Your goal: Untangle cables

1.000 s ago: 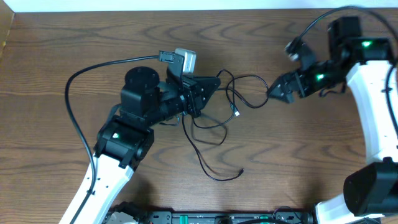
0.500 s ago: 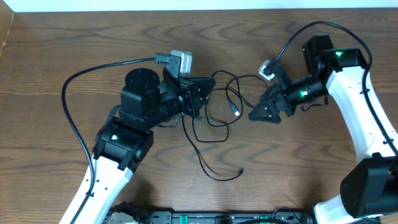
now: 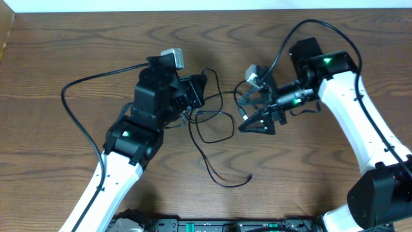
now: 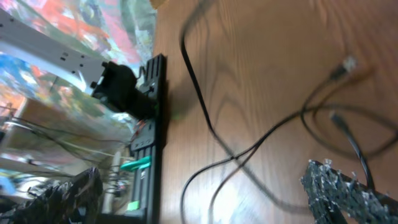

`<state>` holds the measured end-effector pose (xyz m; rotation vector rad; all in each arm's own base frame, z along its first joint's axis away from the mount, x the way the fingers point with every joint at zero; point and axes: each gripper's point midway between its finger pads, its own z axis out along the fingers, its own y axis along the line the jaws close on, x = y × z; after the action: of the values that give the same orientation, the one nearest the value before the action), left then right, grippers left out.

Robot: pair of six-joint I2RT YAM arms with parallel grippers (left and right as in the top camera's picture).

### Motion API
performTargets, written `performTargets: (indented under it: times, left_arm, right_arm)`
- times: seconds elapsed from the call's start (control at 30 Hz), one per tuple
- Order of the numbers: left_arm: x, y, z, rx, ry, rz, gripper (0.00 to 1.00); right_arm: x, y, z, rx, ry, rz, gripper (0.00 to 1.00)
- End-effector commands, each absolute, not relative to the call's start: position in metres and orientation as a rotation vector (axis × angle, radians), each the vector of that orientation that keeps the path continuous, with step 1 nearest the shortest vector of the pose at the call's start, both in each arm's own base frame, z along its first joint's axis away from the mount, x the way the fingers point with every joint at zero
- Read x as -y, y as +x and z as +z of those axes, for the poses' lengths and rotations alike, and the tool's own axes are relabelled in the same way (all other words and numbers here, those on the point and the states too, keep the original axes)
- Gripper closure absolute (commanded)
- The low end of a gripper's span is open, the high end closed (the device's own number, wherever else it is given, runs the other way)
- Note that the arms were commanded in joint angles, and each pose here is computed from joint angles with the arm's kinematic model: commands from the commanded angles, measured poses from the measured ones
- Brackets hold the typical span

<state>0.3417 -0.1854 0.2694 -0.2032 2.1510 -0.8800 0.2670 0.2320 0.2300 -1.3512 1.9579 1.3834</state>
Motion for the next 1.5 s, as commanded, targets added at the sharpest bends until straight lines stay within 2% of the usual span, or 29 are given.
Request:
performTargets:
  times: [0.0, 0.17, 0.37, 0.93, 1.2, 1.47]
  left_arm:
    - [0.185, 0.352, 0.260, -2.161, -0.369, -0.923, 0.92]
    - [0.193, 0.362, 0.279, -2.075, -0.357, -1.000, 0.92]
    - [0.195, 0.367, 0.293, -2.013, -0.381, -1.050, 0.92]
    - [0.181, 0.380, 0.304, -1.907, -0.649, -1.114, 0.92]
    - [0.167, 0.388, 0.306, -1.831, -0.809, -1.111, 0.92]
    - [0.175, 0.394, 0.288, -1.843, -0.963, -1.172, 0.92]
  right_arm:
    - [-0.245, 0.270, 0.233, -1.955, -1.326, 1.404, 0.01]
    - [-0.247, 0.300, 0.213, -2.192, -1.177, 1.232, 0.01]
    - [-0.250, 0.315, 0.198, -2.323, -1.089, 1.070, 0.01]
    - [-0.278, 0.320, 0.215, -2.217, -1.080, 1.136, 0.01]
    - [-0.288, 0.306, 0.232, -2.101, -1.143, 1.290, 0.01]
    - [-0.290, 0.301, 0.238, -2.032, -1.187, 1.334, 0.01]
